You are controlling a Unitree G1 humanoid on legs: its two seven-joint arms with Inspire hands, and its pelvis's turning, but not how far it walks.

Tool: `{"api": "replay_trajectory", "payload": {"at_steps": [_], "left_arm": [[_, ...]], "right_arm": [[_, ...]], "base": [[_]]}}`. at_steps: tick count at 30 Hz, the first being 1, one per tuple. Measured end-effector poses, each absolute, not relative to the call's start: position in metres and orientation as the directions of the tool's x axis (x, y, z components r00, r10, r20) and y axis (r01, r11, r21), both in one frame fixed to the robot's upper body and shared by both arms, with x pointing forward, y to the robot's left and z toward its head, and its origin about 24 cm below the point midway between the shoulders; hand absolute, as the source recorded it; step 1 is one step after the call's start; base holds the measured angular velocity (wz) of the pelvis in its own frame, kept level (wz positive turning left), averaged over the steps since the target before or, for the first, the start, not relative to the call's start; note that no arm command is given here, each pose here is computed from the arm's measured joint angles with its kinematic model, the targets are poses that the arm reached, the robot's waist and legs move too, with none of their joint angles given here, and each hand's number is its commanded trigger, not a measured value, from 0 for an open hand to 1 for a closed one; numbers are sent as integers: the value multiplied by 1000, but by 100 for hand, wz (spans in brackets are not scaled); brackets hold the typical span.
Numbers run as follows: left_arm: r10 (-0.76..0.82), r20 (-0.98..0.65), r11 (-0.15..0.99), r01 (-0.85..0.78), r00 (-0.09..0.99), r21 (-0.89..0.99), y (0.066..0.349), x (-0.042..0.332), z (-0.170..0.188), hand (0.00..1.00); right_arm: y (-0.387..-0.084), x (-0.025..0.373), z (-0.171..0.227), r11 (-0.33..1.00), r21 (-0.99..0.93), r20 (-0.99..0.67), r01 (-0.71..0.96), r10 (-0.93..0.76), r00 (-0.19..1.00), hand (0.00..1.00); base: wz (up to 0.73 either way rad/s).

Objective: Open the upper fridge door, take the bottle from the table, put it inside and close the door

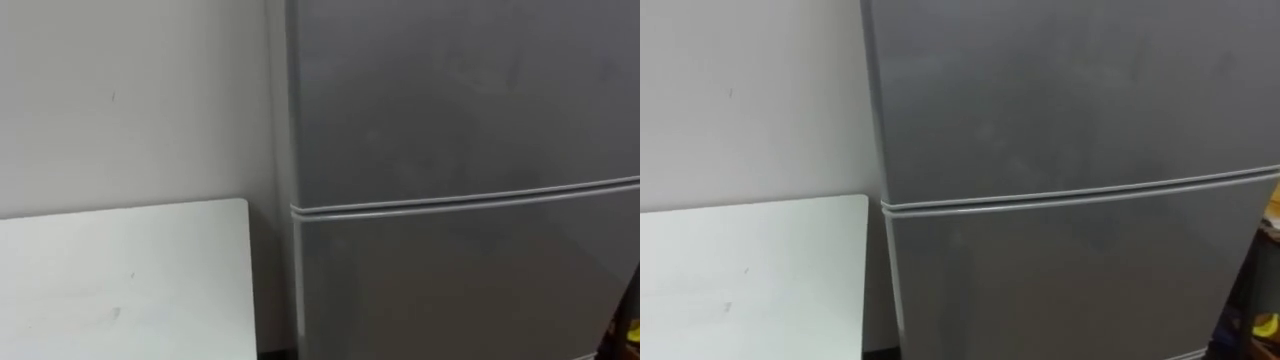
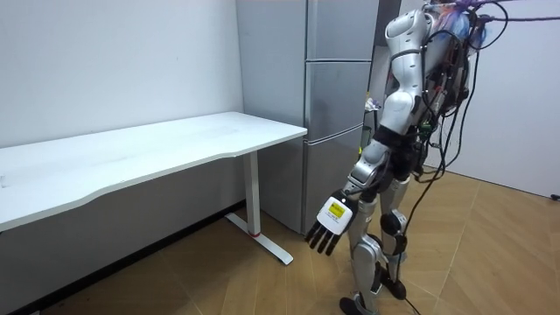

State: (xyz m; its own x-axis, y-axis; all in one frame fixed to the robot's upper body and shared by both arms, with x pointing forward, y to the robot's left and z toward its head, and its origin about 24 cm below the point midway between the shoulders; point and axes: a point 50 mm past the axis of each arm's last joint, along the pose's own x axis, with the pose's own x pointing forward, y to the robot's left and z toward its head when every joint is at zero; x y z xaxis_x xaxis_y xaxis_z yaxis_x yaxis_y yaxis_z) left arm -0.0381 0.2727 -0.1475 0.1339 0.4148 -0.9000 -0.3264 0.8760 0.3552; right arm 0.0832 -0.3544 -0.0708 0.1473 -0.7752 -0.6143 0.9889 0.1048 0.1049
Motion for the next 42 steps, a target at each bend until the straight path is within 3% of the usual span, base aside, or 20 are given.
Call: {"api": "replay_trajectory", "payload": {"at_steps": [5, 8, 14, 23, 34, 42], "left_arm": [[404, -911, 873, -334, 84, 356, 263, -50, -152, 0], [392, -917, 876, -337, 77, 346, 259, -51, -153, 0], [323, -946, 895, -333, 24, 297, 247, -63, -157, 0], [293, -956, 909, -313, 8, 276, 245, -56, -160, 0], [254, -967, 950, -196, 25, 245, 237, -40, -165, 0], [236, -970, 963, -143, 55, 226, 235, -29, -166, 0]], "right_arm": [[-326, 28, -116, 35, -93, -742, 995, -669, -46, 0], [-314, 2, -131, 49, -148, -786, 988, -612, -88, 0], [-275, -41, -156, 269, -198, -912, 943, -403, -77, 0], [-247, -26, -166, 524, -9, -975, 852, -194, 109, 0], [-248, 0, -167, 813, -21, -975, 582, -144, 167, 0], [-246, 23, -167, 900, -28, -970, 436, -130, 207, 0]], "base": [[-3], [0], [-6], [2], [0], [5]]}}
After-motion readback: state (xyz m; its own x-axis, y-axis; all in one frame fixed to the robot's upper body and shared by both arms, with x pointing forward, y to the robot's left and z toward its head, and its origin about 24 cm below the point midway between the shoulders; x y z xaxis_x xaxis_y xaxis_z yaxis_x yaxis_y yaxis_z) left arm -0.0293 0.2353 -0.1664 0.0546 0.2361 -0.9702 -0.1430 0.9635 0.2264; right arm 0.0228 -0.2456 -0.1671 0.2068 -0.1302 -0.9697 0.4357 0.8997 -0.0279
